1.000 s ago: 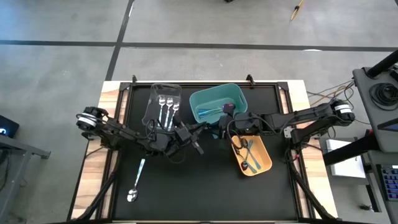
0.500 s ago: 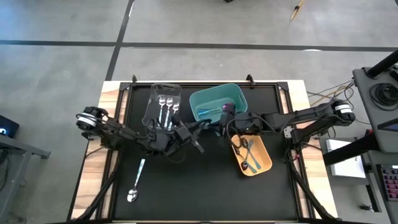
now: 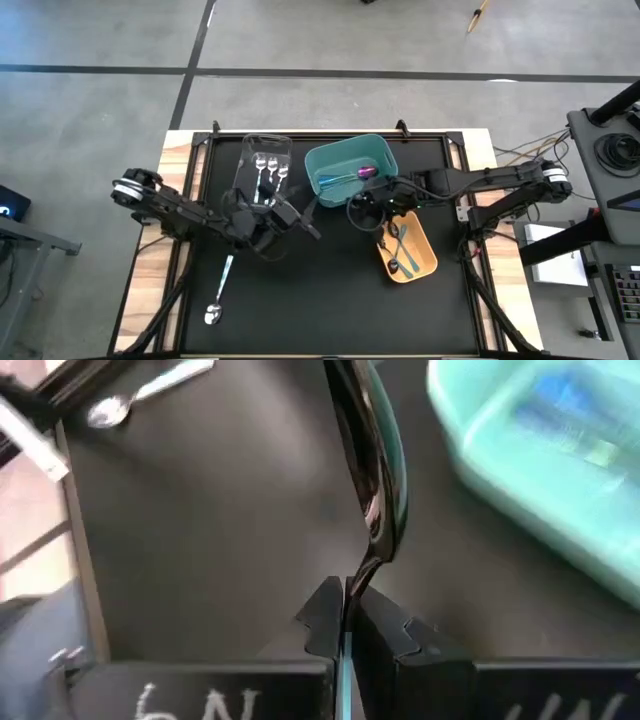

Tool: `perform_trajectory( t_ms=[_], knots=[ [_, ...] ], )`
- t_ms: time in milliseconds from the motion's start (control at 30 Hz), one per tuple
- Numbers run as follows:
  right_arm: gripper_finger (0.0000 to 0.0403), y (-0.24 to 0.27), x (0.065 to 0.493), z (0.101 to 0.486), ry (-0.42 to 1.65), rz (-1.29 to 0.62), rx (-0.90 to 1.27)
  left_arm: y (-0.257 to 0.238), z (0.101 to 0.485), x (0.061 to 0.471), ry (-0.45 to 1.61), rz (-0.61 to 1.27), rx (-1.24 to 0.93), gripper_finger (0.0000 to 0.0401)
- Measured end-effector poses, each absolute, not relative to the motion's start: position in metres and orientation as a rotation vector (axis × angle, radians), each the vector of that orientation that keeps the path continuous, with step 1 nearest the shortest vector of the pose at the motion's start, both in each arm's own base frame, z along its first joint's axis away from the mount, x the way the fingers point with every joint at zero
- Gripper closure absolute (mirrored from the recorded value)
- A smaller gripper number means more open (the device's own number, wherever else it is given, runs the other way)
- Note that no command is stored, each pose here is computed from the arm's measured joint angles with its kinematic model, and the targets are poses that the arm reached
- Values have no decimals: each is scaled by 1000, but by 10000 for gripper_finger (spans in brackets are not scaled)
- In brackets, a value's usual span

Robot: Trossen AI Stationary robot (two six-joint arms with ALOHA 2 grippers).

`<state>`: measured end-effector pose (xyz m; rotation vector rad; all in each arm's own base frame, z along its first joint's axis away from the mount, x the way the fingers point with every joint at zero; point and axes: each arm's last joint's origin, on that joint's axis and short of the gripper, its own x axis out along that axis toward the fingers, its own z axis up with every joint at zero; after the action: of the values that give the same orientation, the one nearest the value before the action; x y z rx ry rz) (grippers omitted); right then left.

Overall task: Sort silverware by color (type)
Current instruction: Put the black spoon into the yellow bin

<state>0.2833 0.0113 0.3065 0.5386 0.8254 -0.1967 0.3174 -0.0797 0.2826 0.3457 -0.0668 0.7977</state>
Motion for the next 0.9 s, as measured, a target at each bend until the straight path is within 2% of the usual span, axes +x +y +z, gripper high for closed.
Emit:
perform_trajectory(
  t_ms=[133, 433, 667, 900],
  knots=[
    [395, 16, 274, 300, 956, -171, 651, -75, 287, 303, -43, 825, 391, 236],
    [394, 22, 254, 258, 1200, -304, 856, -56, 295, 250, -80, 836, 364, 254],
    [394, 22, 240, 225, 1295, -428, 943, -44, 302, 212, -141, 844, 311, 268],
    [394, 21, 233, 210, 1323, -523, 1016, -36, 300, 189, -167, 850, 289, 270]
  ],
)
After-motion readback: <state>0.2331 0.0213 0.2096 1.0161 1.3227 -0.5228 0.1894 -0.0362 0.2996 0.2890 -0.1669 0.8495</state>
